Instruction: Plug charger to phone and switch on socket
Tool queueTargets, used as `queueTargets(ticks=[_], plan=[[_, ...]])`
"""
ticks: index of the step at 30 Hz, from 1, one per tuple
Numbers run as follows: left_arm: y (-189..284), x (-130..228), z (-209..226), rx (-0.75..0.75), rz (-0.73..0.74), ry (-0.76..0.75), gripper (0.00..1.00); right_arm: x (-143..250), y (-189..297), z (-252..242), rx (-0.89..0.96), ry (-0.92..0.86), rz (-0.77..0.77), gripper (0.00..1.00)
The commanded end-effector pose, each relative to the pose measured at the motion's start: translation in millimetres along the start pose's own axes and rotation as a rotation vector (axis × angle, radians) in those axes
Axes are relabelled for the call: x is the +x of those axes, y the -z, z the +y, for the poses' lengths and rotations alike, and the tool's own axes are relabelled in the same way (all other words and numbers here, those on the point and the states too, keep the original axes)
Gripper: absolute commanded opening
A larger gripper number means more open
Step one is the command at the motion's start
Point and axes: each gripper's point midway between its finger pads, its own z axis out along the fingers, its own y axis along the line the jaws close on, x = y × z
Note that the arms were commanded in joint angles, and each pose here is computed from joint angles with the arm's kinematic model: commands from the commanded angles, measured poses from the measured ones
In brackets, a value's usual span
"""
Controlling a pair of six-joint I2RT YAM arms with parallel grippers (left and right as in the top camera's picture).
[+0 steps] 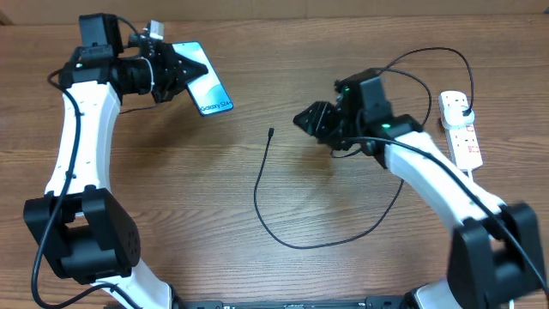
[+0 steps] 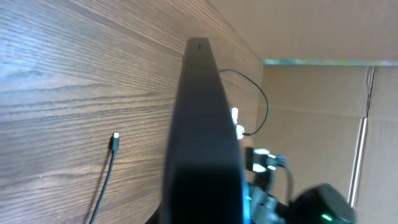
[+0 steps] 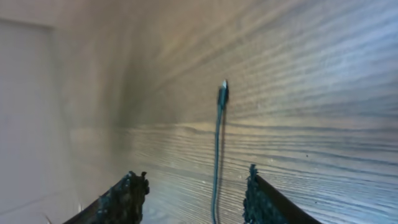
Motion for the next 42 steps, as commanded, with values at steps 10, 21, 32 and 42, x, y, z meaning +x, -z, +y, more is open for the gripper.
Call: queueTargets(ticks=[10,21,32,42], plan=[[13,6,-18,0.053,0.008,-0.044,0.04,24,-73,12,-0.099,0.097,0.116,0.52],[13,5,-17,0.045,0.005,-0.002,0.04,34,-114,-7,-0.093,0.091,0.144,0.51],[13,7,-17,0.043,0.01,0.006,0.04,42,-143,-28,-0.043,-0.086,0.151,0.38],[13,9,-15,0.035,0.018,0.02,0.04,38,-149,-31,-0.056,-0.083,0.134,0.15]])
